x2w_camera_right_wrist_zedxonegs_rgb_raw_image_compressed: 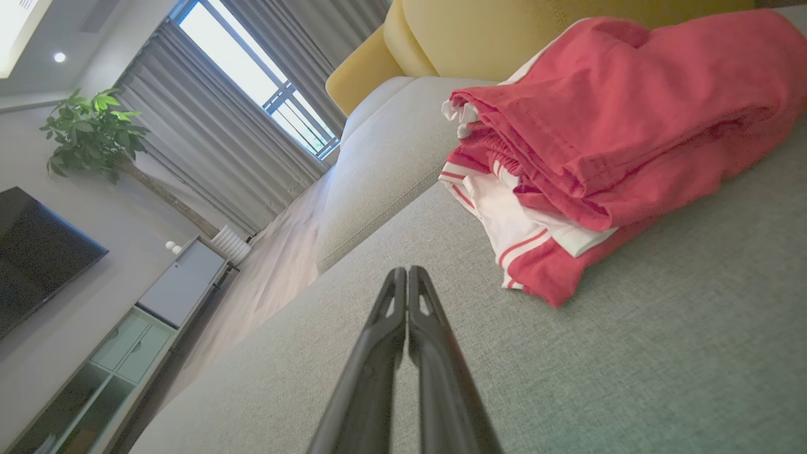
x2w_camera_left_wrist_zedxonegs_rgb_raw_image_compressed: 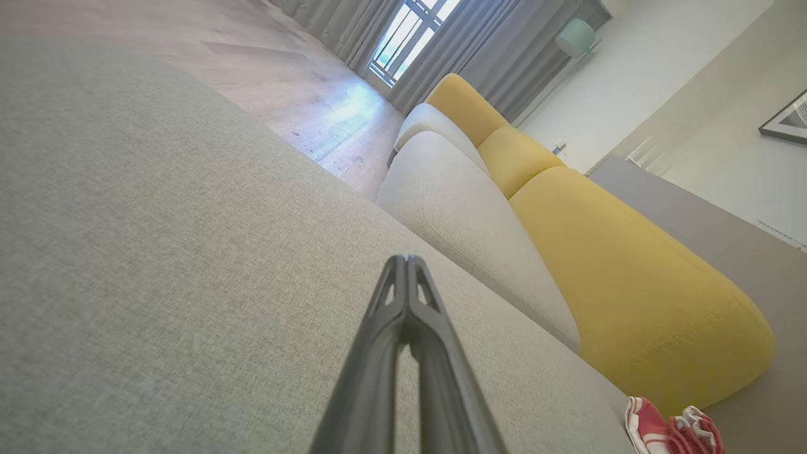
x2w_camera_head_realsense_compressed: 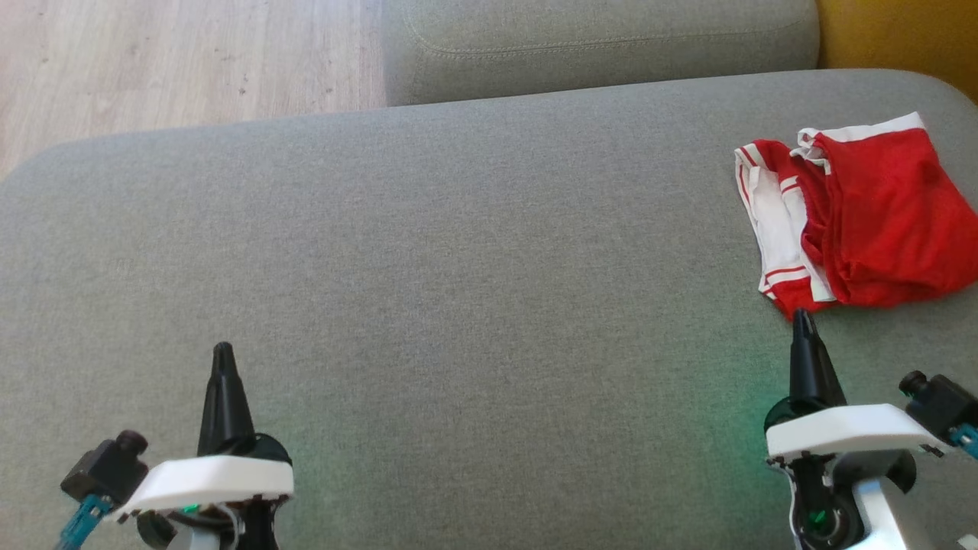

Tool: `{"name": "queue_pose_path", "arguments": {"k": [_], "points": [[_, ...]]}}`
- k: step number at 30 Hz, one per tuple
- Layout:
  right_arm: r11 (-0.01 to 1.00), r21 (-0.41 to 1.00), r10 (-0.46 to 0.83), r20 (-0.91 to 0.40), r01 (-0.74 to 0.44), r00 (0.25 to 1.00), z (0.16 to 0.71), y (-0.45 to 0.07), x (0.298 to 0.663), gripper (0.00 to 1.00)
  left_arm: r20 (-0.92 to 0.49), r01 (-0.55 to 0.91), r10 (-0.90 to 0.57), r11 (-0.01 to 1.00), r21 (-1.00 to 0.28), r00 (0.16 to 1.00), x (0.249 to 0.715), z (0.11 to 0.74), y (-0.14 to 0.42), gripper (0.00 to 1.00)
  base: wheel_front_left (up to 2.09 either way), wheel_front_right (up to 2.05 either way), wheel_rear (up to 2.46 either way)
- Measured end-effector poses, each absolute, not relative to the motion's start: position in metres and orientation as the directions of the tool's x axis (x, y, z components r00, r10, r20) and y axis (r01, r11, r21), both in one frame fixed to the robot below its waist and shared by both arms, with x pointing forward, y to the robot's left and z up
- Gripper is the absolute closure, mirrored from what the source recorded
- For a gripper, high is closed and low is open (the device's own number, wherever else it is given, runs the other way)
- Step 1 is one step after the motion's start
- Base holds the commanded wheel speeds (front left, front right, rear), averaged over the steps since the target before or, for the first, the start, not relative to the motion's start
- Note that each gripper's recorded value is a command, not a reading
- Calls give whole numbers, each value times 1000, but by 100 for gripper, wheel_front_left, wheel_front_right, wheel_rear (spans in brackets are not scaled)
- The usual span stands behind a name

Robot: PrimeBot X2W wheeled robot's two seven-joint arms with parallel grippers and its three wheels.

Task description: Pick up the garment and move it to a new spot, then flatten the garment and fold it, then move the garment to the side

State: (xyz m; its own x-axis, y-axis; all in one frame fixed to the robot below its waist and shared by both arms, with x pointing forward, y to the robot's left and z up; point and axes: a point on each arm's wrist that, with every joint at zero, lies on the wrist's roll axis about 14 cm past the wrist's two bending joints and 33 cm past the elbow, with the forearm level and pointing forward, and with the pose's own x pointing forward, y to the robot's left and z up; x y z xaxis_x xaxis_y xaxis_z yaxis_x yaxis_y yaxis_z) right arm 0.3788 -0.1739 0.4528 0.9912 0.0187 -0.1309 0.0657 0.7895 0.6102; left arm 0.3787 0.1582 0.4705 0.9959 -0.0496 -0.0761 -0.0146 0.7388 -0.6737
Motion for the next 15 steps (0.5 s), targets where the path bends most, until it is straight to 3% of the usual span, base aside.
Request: {"name": "queue_pose_path", "arguments": {"k": [15], "points": [[678, 728, -4, -135, 102, 991, 456, -180, 379, 100, -104, -62, -30, 632, -772, 994, 377, 467, 166, 100, 0, 0, 0]]}}
